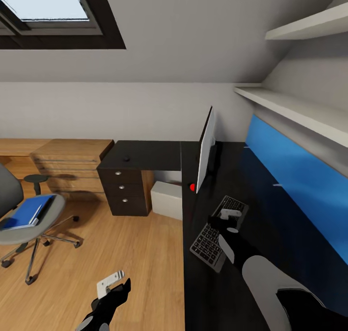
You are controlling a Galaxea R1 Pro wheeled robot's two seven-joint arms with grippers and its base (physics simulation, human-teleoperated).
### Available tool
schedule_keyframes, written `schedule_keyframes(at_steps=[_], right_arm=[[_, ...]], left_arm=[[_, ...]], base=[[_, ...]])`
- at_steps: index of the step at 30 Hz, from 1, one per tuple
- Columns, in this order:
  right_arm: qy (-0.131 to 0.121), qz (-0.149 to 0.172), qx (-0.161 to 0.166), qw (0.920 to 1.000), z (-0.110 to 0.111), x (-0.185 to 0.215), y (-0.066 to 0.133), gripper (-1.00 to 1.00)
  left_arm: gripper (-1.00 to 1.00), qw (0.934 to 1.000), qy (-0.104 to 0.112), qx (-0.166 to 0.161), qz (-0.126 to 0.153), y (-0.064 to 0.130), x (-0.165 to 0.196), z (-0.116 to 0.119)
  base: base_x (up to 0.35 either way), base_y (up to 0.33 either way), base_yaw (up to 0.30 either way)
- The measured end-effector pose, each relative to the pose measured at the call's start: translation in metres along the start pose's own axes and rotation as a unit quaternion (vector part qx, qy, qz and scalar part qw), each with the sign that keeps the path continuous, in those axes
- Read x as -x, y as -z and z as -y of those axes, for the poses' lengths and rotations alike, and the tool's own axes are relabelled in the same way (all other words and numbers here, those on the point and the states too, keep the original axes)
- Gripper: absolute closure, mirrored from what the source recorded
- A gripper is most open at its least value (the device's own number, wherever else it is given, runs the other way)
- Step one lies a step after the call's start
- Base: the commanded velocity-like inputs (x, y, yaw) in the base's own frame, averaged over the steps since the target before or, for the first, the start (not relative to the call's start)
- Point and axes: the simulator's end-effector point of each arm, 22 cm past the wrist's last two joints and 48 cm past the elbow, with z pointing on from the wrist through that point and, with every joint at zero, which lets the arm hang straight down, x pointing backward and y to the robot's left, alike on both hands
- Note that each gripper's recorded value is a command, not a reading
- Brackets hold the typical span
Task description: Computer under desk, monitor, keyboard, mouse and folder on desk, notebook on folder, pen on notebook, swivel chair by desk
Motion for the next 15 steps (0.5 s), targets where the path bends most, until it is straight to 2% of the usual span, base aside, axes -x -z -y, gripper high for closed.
schedule_keyframes(at_steps=[15], right_arm=[[-0.001,0.003,0.0,1.0,-0.001,-0.003,-0.011,-1.0]], left_arm=[[-1.0,1.0,-0.001,0.0,0.001,-0.012,-0.003,0.0]], base=[[0.0,0.0,0.0]])
